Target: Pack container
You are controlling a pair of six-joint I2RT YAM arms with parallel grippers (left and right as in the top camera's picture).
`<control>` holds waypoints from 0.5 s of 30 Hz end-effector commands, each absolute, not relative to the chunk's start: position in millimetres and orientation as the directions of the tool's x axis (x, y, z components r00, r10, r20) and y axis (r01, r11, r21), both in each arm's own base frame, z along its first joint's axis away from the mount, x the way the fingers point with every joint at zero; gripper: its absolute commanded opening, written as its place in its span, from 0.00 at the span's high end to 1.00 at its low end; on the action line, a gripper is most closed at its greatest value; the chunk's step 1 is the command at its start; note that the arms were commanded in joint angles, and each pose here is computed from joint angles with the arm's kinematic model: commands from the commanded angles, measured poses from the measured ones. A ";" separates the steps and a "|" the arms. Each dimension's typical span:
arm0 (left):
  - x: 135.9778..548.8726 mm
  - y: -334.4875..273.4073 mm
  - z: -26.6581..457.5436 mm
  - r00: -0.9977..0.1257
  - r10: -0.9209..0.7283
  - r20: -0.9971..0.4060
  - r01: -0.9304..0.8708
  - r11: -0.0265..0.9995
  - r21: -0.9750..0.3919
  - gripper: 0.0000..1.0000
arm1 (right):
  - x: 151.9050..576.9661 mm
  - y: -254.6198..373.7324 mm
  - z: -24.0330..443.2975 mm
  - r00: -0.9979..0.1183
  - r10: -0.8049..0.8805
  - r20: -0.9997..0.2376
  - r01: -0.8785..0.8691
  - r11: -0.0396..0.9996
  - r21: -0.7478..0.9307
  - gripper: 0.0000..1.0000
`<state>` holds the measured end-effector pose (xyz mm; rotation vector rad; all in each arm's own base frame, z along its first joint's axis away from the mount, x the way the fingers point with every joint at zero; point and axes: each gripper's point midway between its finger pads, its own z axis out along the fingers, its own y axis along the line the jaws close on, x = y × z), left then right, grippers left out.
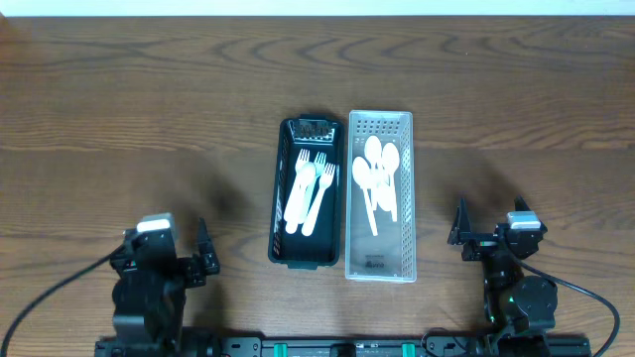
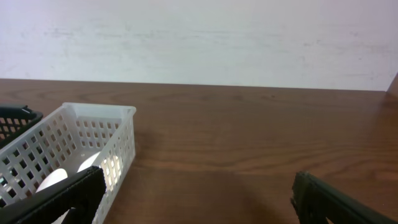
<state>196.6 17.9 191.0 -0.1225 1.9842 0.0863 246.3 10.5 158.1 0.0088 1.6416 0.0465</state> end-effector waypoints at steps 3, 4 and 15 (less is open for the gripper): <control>212.9 17.8 169.3 -0.328 -0.047 -0.943 -0.126 0.992 -0.006 0.02 | 246.0 10.0 157.7 -0.071 0.020 -0.997 -0.024 0.999 0.021 0.01; 219.2 18.5 165.8 -0.302 -0.050 -0.952 -0.131 0.991 -0.010 0.02 | 246.0 10.0 157.7 -0.071 0.020 -0.997 -0.024 0.999 0.021 0.01; 239.0 28.8 136.0 -0.174 -0.063 -0.983 -0.174 0.984 -0.033 0.02 | 246.0 10.0 157.7 -0.071 0.020 -0.997 -0.024 0.999 0.021 0.01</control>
